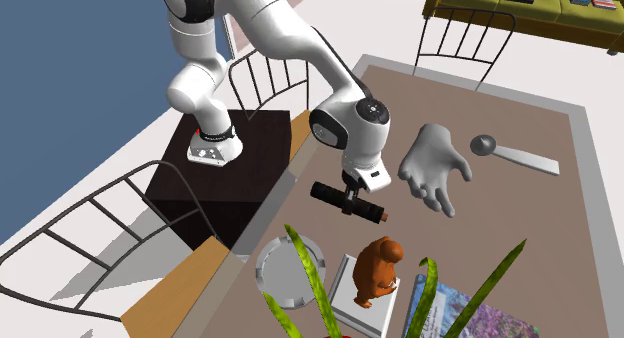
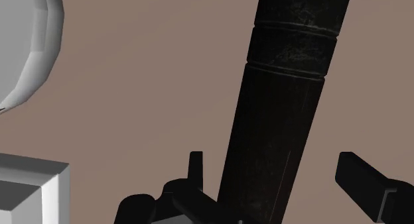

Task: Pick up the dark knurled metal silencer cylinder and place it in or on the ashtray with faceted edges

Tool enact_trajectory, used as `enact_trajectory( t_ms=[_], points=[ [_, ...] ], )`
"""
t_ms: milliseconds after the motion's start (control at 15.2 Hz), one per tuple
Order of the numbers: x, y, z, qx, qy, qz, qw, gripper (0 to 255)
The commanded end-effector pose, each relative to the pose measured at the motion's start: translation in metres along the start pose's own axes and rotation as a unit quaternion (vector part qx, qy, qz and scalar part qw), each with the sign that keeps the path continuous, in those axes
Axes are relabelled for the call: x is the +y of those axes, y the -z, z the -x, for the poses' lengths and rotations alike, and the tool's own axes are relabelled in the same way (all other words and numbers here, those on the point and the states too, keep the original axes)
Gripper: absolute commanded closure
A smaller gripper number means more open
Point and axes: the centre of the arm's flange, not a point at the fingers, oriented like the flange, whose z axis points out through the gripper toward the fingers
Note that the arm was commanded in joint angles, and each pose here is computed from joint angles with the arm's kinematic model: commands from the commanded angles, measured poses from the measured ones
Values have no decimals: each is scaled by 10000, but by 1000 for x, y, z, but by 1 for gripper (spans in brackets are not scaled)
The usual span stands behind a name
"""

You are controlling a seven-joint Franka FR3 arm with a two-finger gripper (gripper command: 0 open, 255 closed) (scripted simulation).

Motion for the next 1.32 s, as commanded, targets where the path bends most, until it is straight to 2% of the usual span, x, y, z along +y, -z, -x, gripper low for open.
enact_trajectory(
  t_ms=[0,132,660,726,1254],
  points=[
    [0,-11,1,2,-1,0,10000,0],
    [0,-24,1,2,-1,0,10000,0],
    [0,-24,1,2,-1,0,10000,0],
    [0,-24,1,2,-1,0,10000,255],
    [0,-24,1,2,-1,0,10000,255]
  ],
)
